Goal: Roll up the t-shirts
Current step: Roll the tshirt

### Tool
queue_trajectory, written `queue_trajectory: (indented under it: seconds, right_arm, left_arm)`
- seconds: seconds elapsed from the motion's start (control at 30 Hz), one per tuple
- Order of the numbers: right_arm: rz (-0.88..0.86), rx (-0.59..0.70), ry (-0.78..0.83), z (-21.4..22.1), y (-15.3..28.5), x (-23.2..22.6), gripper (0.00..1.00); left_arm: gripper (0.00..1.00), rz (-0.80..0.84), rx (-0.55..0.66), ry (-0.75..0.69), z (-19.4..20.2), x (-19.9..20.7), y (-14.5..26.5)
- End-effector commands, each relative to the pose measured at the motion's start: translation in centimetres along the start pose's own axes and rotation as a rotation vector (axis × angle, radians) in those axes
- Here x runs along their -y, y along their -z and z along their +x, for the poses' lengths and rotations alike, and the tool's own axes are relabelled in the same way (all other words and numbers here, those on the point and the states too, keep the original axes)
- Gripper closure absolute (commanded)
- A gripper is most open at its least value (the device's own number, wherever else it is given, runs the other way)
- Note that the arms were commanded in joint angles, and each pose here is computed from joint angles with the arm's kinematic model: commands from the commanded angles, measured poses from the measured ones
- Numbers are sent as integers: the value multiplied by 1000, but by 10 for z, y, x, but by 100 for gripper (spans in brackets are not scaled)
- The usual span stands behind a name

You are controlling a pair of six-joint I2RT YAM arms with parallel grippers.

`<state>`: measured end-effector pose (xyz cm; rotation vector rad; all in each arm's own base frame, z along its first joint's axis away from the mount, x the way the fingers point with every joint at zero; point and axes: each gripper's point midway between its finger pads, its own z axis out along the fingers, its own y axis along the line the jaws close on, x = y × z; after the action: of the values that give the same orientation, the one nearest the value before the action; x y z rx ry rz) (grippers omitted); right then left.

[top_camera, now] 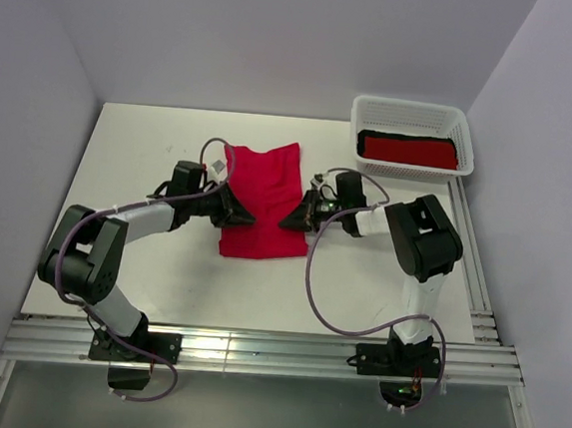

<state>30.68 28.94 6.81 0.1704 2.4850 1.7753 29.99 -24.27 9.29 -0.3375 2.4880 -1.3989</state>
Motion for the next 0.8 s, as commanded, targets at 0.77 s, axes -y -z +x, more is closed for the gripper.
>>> queue_trajectory:
  seconds: [0.77]
  right_arm:
    - [104, 61, 11, -38, -19, 4, 100]
  left_arm:
    - [80, -125, 78, -4, -41, -21, -11]
